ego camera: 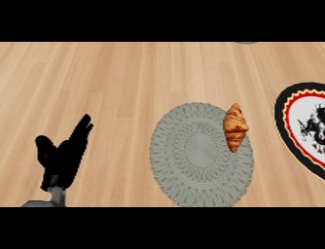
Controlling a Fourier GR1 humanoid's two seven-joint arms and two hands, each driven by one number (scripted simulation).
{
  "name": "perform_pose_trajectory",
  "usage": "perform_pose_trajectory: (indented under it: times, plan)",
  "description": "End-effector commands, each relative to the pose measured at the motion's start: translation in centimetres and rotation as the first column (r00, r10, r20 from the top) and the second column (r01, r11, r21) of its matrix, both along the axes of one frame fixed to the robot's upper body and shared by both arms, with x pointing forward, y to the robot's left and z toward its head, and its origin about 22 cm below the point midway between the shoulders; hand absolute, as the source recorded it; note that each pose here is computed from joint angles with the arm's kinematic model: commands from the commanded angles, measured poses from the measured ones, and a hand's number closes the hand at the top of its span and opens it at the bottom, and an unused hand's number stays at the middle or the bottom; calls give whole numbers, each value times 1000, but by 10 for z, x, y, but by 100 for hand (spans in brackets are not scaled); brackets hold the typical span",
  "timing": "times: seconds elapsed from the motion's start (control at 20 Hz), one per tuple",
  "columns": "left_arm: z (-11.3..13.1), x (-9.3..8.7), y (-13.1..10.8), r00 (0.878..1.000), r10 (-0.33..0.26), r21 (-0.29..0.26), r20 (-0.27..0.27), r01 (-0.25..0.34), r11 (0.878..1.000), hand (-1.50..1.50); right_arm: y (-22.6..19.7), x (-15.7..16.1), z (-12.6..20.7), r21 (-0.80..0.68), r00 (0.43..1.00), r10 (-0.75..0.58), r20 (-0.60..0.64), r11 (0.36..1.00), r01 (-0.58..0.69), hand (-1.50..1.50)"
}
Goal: Pick the cupcake from the placemat and place it in the plate
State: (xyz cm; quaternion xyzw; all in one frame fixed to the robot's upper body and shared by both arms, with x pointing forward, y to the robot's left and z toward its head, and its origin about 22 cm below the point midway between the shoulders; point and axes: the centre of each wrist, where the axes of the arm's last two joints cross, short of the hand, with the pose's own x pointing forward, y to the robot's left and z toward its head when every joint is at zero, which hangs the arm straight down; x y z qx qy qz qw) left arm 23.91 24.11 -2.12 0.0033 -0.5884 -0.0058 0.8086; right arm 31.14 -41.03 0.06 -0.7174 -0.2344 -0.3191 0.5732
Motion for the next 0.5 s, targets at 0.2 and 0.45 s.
perform_pose_trajectory:
  times: [0.2, 0.45]
  plan:
    - [-17, -2, -3, 997, 5, -19, -74, -6, 1000, 0, 0, -7, 2, -196, 963, 15, 269, 980, 39, -150]
    - [-12, 0, 5, 997, 23, -8, -80, -24, 1000, 0, 6, -25, 24, -206, 917, 31, 398, 977, 57, -150]
